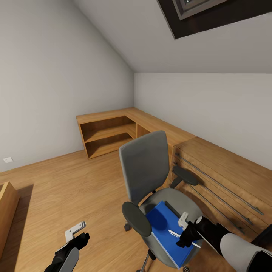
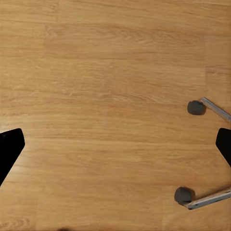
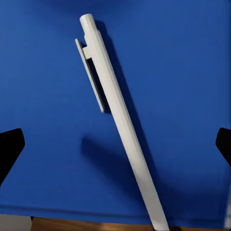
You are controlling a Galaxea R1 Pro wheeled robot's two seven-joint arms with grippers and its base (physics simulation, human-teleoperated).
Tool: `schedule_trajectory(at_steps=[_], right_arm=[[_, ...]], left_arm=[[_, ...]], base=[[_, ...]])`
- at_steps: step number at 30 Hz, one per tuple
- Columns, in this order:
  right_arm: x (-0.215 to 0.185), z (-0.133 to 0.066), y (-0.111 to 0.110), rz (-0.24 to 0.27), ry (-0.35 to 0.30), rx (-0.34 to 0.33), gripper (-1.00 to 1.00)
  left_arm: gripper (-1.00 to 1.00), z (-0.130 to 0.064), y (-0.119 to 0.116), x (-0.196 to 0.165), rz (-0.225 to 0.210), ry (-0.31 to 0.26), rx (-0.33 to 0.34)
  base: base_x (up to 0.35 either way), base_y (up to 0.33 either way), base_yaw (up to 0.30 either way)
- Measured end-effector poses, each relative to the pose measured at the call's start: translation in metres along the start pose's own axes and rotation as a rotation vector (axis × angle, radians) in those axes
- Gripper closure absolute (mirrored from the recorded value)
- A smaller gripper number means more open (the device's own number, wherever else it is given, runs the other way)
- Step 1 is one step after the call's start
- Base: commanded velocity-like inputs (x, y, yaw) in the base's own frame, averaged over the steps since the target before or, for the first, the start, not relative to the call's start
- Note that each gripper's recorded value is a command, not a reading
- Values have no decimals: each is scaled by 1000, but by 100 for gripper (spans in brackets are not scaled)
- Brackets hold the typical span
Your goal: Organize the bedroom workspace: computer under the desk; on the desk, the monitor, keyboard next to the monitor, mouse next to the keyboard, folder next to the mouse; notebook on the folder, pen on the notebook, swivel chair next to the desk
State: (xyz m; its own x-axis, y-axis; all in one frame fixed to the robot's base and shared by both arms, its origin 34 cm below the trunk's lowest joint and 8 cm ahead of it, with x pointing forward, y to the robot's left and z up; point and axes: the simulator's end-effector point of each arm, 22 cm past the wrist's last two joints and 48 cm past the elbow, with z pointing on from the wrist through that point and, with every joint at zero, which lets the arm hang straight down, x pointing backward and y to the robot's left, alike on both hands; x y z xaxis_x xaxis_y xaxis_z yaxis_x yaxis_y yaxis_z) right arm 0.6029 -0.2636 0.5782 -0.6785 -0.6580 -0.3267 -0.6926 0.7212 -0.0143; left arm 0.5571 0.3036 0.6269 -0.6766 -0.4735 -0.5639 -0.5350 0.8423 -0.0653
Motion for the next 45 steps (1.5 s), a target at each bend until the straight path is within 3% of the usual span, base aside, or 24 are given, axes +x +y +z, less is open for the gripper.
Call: schedule_trajectory(at_steps=[45], right_arm=[[7,19,0,-6,-6,2,-100]], left_arm=[[-100,16,1,13,-2,1,3]], base=[[0,0,0]])
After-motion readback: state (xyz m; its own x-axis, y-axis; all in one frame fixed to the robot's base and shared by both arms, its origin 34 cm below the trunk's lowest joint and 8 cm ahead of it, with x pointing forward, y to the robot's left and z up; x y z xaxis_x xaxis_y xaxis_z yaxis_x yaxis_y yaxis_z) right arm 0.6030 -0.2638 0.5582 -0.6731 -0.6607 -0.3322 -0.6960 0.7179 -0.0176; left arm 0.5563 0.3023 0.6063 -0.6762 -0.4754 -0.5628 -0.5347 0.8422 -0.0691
